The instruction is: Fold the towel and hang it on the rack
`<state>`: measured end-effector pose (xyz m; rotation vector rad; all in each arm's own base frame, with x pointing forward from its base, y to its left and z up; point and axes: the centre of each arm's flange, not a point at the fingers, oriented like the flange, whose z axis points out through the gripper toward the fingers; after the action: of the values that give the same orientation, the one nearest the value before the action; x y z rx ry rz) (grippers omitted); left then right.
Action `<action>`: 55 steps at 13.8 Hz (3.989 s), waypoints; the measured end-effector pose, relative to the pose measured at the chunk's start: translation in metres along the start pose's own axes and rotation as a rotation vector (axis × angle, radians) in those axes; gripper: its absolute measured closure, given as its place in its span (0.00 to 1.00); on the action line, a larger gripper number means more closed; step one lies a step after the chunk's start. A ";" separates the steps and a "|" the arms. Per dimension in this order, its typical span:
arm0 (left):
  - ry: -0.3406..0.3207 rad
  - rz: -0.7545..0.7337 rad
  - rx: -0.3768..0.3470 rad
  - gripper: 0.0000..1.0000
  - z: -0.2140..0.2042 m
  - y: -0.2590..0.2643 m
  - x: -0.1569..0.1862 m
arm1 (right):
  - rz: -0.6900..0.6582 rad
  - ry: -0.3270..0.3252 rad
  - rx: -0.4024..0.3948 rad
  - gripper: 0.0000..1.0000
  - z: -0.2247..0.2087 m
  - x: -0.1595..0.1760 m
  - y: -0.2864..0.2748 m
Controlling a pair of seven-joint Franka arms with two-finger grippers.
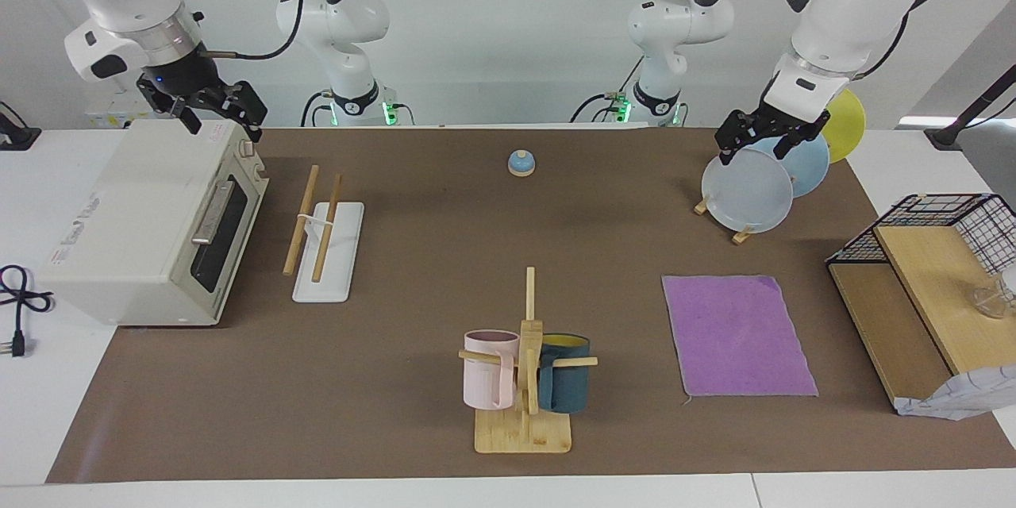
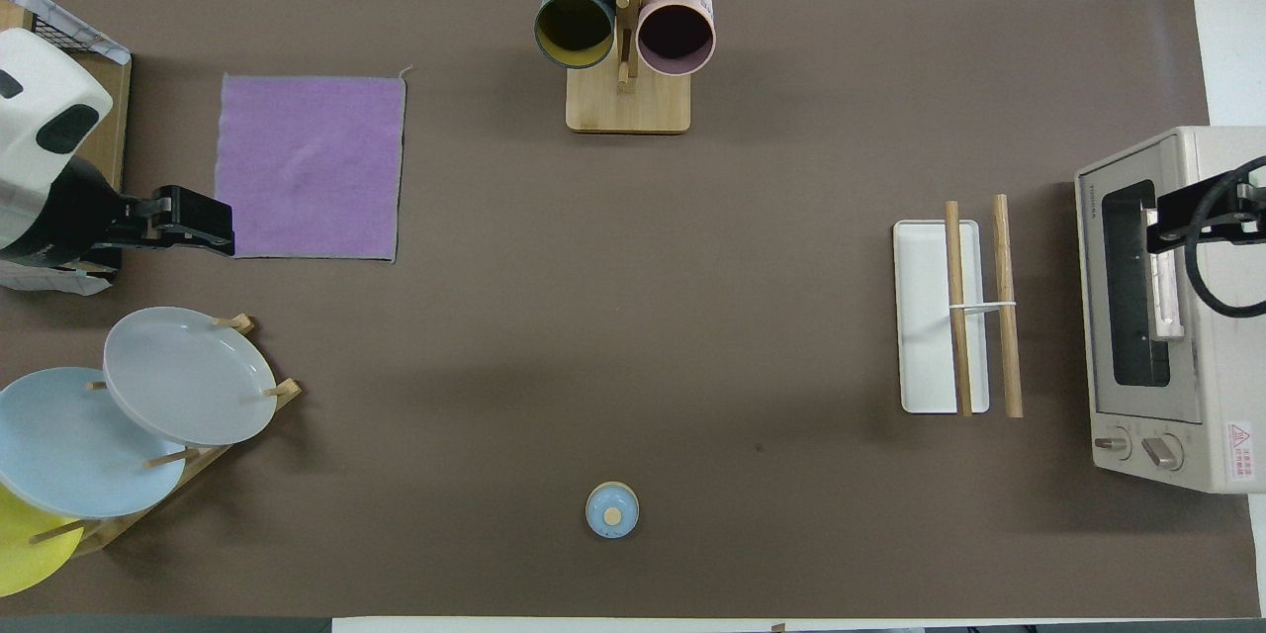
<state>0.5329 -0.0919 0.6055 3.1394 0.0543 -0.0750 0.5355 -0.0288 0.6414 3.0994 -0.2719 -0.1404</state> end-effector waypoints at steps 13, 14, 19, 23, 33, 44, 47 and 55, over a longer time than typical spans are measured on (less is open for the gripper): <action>-0.016 -0.028 0.003 0.00 0.005 -0.012 -0.001 | 0.000 0.000 0.000 0.00 0.000 0.000 0.000; -0.006 -0.050 0.001 0.00 0.010 -0.024 0.002 | 0.000 0.000 0.000 0.00 0.000 0.000 0.000; 0.074 -0.111 -0.015 0.00 0.092 -0.078 0.028 | 0.000 0.000 0.000 0.00 0.000 0.000 0.000; 0.065 -0.145 -0.043 0.00 0.193 -0.104 0.061 | 0.000 0.000 0.000 0.00 0.000 0.000 0.000; 0.067 -0.255 -0.080 0.10 0.286 -0.151 0.091 | 0.000 0.000 0.000 0.00 0.000 0.000 0.000; 0.085 -0.279 -0.086 0.49 0.295 -0.158 0.094 | 0.000 0.000 0.000 0.00 0.000 0.000 0.000; 0.085 -0.280 -0.086 0.79 0.295 -0.158 0.094 | 0.000 0.000 0.000 0.00 0.000 0.000 0.000; 0.085 -0.278 -0.086 0.98 0.295 -0.158 0.094 | 0.000 0.000 0.000 0.00 0.000 0.000 0.000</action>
<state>0.6076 0.0689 0.3061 3.0247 0.4797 0.0598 0.5355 -0.0288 0.6413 3.0994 -0.2720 -0.1408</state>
